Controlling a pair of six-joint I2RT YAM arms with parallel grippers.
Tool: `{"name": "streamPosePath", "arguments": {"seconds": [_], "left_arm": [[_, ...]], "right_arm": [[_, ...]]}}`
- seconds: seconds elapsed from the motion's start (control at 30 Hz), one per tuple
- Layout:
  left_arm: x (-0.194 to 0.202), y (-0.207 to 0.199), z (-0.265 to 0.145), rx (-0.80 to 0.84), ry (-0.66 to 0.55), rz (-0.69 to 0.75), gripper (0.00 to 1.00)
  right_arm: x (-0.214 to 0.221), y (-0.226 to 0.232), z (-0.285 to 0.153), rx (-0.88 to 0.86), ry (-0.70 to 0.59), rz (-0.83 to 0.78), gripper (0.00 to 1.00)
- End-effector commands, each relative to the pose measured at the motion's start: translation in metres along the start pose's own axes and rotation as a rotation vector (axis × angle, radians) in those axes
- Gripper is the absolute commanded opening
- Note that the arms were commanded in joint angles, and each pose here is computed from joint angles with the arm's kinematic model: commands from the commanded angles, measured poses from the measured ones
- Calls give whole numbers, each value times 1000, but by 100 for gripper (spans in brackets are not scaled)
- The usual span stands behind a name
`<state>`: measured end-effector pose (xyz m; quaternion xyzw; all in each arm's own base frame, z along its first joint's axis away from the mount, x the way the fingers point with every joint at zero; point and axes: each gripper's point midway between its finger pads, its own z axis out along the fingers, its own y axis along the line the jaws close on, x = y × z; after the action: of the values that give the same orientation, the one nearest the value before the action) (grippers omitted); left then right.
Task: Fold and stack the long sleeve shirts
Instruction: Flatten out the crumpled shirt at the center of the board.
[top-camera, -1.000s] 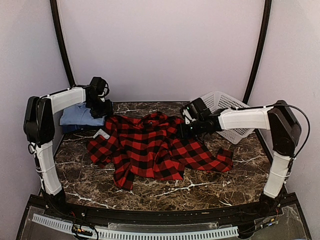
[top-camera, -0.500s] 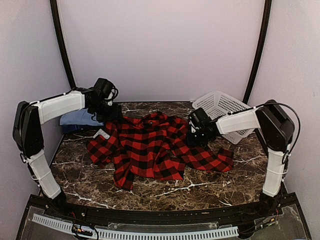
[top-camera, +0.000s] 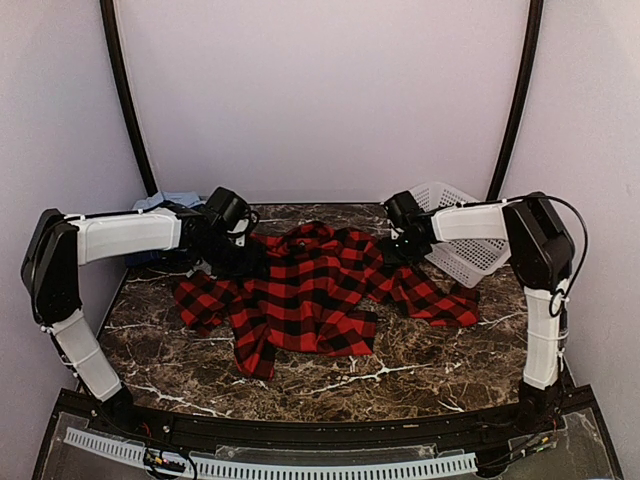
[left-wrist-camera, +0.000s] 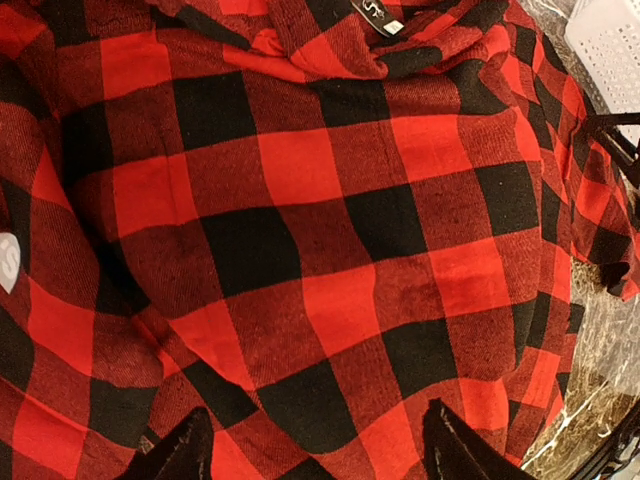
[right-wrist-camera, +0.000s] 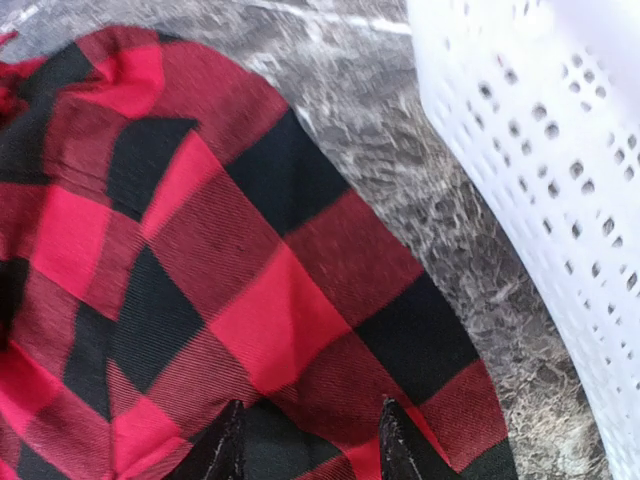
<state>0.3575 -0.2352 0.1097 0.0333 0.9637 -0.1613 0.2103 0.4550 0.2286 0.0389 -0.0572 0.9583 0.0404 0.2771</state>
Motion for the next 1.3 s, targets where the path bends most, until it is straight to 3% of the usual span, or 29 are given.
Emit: {"name": "streamPosePath", "arguments": {"seconds": [0.0,0.4,0.73,0.87,1.07,1.27], "left_arm": [[9,-12,-13,73,-16,-32,70],[52,-18,11,49,84,-22,64],[90,18,-15,-32,81,-121,62],[107,10,-27,63,85,-129,59],[144,12,-17,20,174,-126,54],[171,33,-16,-35,208,-221,53]], "right_arm": [[-23,24,-40,-32,-67,-56,45],[62,120,-80,-290,21,-128,52],[113,143,-123,-396,28,-119,60],[129,161,-135,-433,29,-142,61],[147,182,-132,-452,74,-160,60],[161,190,-132,-482,98,-140,59]]}}
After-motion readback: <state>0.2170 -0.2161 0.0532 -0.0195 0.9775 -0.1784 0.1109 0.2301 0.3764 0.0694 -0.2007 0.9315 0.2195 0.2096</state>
